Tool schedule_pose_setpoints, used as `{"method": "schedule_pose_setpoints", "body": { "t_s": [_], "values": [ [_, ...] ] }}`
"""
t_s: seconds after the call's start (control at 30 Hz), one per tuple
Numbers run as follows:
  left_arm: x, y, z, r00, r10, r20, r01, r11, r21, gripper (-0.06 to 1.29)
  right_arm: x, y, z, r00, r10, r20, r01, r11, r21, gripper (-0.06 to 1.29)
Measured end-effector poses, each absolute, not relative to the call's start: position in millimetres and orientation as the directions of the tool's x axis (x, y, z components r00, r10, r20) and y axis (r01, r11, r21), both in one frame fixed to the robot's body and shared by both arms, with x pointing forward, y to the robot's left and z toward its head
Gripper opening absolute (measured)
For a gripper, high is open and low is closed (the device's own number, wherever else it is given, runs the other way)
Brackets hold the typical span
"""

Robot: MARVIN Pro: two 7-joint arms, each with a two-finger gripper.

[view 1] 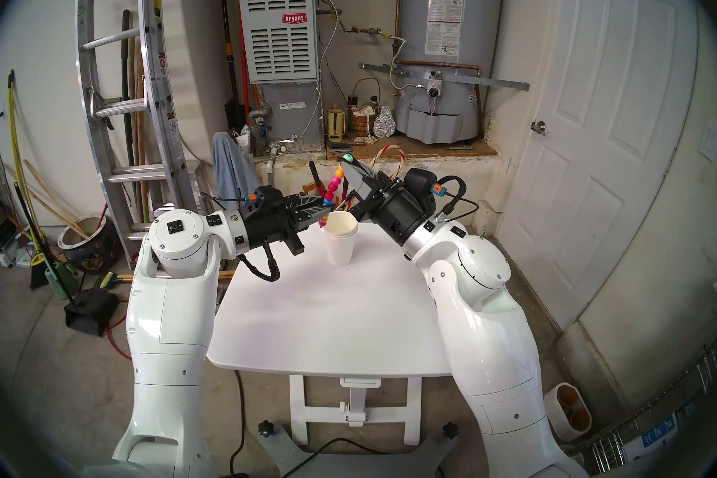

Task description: Switch the marker to another color

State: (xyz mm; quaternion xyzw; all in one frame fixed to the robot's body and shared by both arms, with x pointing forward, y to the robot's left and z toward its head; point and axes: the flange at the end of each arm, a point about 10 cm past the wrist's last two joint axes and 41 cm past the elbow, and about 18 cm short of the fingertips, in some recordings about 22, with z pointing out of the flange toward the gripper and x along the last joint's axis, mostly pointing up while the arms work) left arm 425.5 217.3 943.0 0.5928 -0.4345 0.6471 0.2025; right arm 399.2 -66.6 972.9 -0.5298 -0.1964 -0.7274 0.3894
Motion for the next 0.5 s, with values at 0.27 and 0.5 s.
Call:
{"method": "schedule_pose_setpoints", "body": {
  "t_s": [0.27, 0.5],
  "values": [
    [425.7, 217.2, 942.8, -0.190, -0.247, 0.950, -0.788, -0.539, -0.298, 0.14, 395.8, -61.2, 969.9, -0.218, -0.310, 0.925, 0.770, -0.638, -0.032, 0.03],
    [426.3, 217.4, 944.4, -0.174, -0.243, 0.954, -0.794, -0.539, -0.282, 0.14, 392.1, -57.8, 965.4, -0.290, -0.281, 0.915, 0.755, -0.654, 0.039, 0.03]
  ]
}}
